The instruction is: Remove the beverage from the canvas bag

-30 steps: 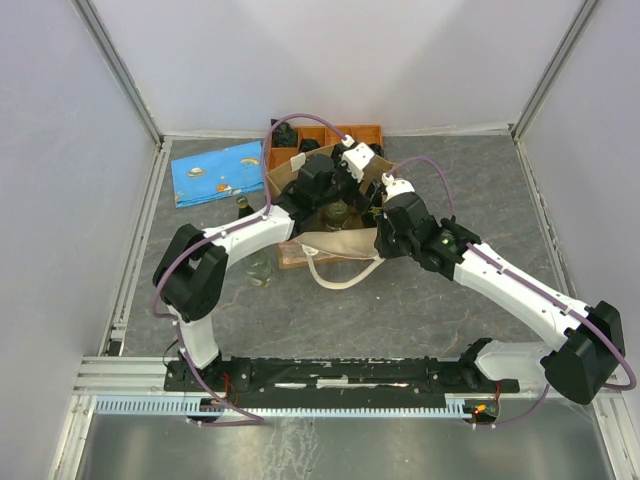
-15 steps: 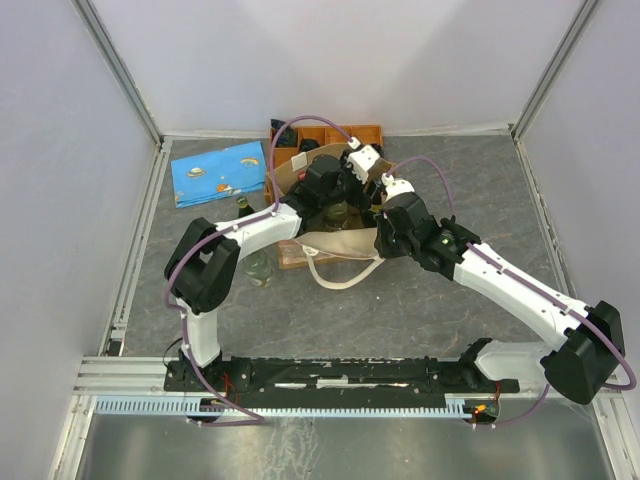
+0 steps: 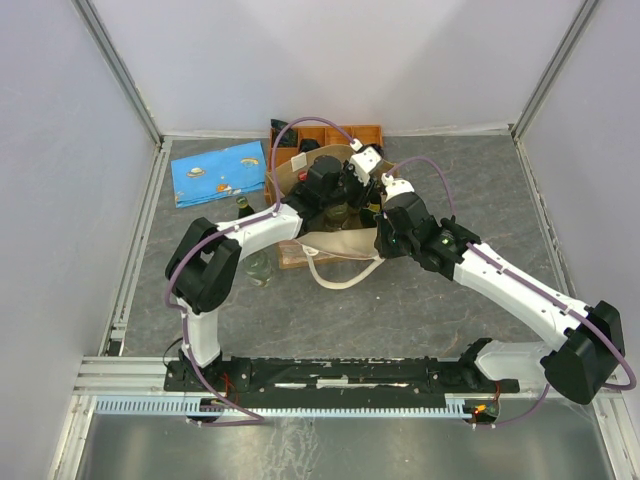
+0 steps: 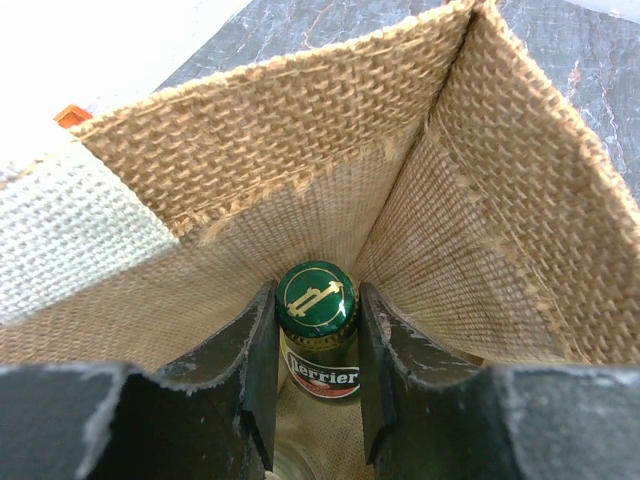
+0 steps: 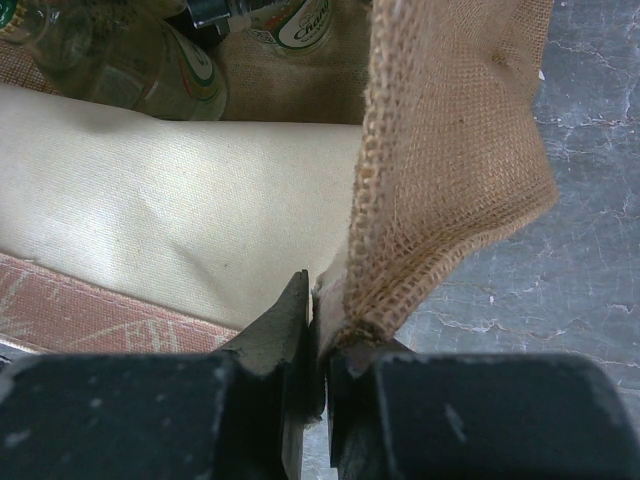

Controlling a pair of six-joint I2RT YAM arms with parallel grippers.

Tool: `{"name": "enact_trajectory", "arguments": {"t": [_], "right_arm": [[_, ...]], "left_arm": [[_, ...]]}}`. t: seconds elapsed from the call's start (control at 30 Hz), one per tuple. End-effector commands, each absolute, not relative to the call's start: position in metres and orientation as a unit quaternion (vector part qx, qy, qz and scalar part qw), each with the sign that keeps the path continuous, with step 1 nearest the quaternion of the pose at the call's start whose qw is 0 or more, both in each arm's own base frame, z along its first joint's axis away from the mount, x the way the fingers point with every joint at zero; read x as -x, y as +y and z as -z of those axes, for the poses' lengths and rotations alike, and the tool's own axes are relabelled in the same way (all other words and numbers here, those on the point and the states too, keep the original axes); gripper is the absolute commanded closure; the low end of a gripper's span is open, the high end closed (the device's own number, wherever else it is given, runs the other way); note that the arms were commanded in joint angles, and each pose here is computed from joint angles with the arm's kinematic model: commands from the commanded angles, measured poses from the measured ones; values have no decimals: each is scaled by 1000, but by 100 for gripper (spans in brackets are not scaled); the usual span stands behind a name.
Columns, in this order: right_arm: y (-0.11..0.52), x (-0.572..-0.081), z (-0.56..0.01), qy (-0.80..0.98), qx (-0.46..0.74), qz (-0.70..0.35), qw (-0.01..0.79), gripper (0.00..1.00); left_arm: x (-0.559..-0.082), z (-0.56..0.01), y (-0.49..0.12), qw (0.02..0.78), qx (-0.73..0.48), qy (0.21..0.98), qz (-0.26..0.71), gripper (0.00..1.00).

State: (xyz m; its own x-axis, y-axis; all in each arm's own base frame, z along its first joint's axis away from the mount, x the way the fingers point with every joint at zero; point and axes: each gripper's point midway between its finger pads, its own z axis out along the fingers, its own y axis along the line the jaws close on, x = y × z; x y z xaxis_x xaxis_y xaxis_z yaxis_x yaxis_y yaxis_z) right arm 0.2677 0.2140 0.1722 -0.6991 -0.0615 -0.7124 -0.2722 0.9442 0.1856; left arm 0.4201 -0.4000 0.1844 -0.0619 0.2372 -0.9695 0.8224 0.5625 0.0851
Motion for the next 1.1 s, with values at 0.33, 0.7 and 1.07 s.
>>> {"name": "enact_trajectory", "arguments": {"t": [0.33, 0.7, 1.07], "right_arm": [[220, -274, -187, 899, 100, -149, 400, 86], [220, -276, -186, 898, 98, -148, 403, 86], [224, -277, -183, 898, 99, -155, 401, 86]], "left_arm": [[-394, -417, -384, 728, -354, 513, 287, 97], [-355, -486, -324, 767, -316, 506, 237, 97], [-311, -529, -204, 814, -215, 531, 97, 97]]}}
